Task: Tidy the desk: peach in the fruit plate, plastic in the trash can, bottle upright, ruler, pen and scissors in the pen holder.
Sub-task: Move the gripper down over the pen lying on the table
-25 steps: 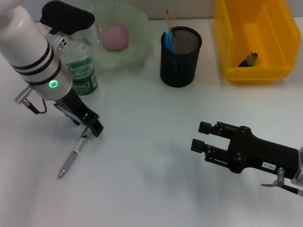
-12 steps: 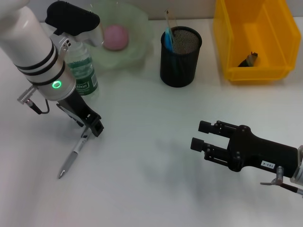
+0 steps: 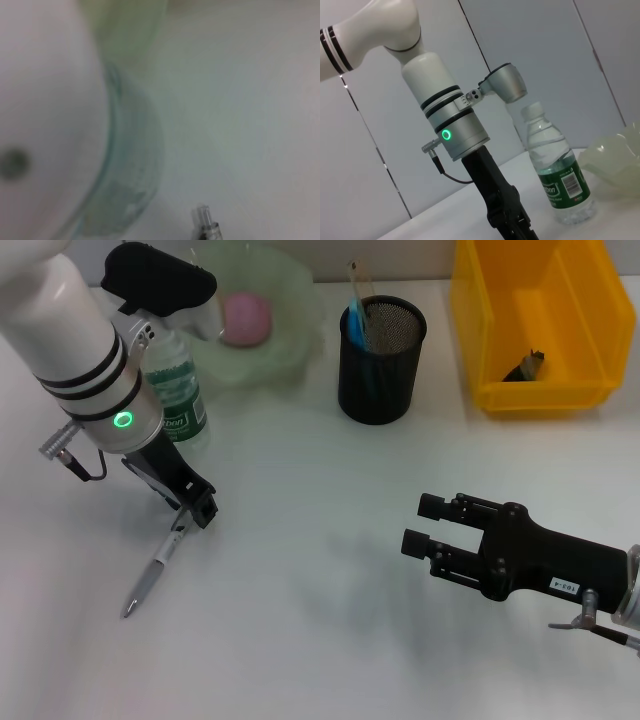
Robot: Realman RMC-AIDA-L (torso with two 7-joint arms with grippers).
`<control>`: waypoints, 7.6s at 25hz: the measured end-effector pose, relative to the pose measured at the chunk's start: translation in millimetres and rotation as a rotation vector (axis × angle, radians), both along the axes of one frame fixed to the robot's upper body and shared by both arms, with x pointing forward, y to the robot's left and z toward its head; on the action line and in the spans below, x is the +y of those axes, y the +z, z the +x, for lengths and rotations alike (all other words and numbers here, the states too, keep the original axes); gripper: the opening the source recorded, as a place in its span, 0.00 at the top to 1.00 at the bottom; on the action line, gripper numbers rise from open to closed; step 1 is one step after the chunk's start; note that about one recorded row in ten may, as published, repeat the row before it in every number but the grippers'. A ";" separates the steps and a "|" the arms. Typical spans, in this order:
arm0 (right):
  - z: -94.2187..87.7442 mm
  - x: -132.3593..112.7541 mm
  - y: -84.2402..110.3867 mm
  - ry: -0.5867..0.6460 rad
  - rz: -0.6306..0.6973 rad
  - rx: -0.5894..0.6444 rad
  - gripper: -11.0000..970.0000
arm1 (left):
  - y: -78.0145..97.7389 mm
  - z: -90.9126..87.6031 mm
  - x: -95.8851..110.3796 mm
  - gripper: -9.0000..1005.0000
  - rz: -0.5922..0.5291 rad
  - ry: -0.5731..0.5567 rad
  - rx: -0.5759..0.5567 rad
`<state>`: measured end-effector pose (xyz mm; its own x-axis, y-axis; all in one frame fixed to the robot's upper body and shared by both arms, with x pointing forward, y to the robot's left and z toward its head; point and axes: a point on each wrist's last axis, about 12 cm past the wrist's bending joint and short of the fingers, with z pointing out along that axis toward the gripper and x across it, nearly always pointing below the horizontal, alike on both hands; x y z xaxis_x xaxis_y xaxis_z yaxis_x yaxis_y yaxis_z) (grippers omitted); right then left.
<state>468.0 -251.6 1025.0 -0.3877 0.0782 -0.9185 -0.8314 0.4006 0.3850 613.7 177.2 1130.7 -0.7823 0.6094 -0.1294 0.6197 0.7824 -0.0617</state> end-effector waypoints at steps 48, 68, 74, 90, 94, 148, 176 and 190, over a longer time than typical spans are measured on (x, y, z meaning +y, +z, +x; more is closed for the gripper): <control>5.1 2.1 1.5 0.003 -0.009 -0.008 0.36 | -4.9 -0.7 -4.6 0.75 0.031 -0.038 -0.012; 10.2 2.9 2.5 -0.005 -0.018 -0.014 0.36 | -6.5 -0.1 -9.5 0.80 0.057 -0.075 -0.036; 11.8 2.5 2.0 -0.014 -0.025 -0.013 0.36 | -5.8 0.3 -10.8 0.80 0.063 -0.087 -0.043; 15.6 0.2 0.0 -0.050 -0.045 -0.012 0.36 | 37.9 -0.5 -22.7 0.87 -0.055 -0.116 -0.171; 14.5 -0.6 -1.0 -0.055 -0.047 -0.008 0.36 | 51.2 -1.3 -28.3 0.93 -0.096 -0.137 -0.220; 6.9 4.0 -7.0 -0.047 -0.047 -0.014 0.36 | -3.1 5.0 6.2 0.44 0.118 -0.076 -0.106; 8.7 5.0 -6.0 -0.043 -0.047 -0.018 0.36 | -3.8 5.5 4.0 0.46 0.128 -0.088 -0.090; 8.8 5.0 -5.9 -0.043 -0.047 -0.018 0.36 | -5.7 7.0 3.3 0.53 0.130 -0.092 -0.092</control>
